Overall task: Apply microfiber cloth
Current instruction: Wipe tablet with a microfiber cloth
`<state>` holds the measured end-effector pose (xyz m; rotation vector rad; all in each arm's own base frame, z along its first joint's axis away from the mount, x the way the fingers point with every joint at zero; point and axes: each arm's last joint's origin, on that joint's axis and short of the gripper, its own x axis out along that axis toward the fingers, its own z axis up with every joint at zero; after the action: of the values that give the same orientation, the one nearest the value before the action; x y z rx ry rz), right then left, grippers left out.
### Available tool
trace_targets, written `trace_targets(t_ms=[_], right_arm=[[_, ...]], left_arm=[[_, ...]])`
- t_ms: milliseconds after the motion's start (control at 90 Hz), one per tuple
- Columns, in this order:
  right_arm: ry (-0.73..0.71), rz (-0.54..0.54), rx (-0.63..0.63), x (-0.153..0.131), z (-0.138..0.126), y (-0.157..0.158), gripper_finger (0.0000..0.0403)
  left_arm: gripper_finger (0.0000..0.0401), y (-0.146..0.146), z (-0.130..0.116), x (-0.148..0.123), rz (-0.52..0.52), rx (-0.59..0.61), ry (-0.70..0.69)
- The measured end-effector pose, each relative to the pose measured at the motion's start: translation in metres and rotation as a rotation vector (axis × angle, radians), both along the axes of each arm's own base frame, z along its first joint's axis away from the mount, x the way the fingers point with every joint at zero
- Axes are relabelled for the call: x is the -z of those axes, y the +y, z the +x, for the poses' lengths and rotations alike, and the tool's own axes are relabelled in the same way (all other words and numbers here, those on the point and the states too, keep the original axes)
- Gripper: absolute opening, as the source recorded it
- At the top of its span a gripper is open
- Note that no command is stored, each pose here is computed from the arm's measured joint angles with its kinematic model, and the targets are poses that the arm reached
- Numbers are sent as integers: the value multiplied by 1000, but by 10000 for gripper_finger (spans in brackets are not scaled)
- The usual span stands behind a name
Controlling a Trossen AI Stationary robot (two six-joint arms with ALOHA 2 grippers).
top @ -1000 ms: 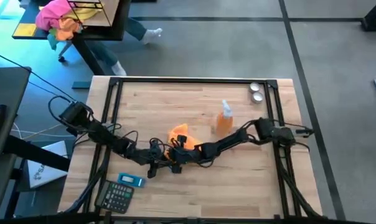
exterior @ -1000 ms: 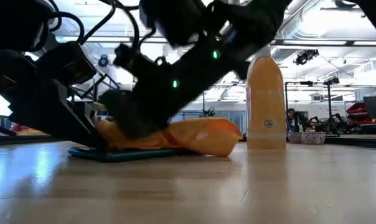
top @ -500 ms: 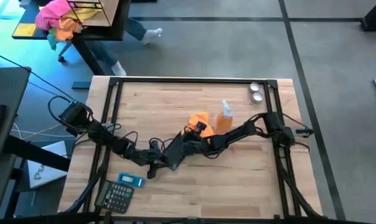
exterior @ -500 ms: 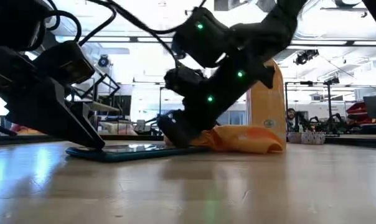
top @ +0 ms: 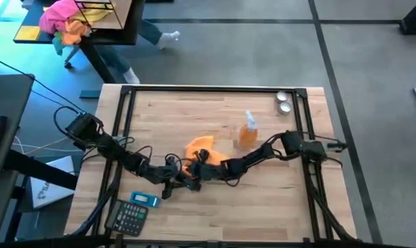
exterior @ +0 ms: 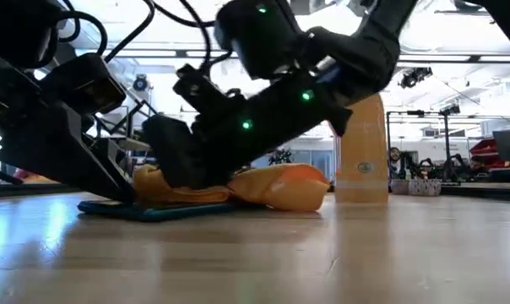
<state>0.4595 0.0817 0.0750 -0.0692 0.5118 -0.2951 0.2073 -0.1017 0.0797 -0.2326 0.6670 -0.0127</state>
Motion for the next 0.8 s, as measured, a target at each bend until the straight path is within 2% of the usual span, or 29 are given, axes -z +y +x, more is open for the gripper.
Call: trace_targets(t_ms=[111, 289, 400, 567, 633, 711, 800], right_arm=[[92, -117, 118, 4, -1, -30, 0], [227, -187, 226, 6, -8, -56, 0], [294, -239, 263, -1, -15, -58, 0], [347, -302, 212, -15, -23, -40, 0], [334, -279, 164, -16, -23, -26, 0], [271, -190, 92, -15, -22, -7, 0], [186, -77, -47, -16, -19, 20, 0]], left_arm=[[167, 1, 0, 0, -5, -23, -2], [167, 0, 0, 0, -8, -37, 0], [168, 0, 0, 0, -20, -46, 2], [168, 0, 0, 0, -24, -41, 5], [168, 0, 0, 0, -27, -41, 3], [168, -1, -1, 0, -38, -28, 8], [168, 0, 0, 0, -40, -32, 5]])
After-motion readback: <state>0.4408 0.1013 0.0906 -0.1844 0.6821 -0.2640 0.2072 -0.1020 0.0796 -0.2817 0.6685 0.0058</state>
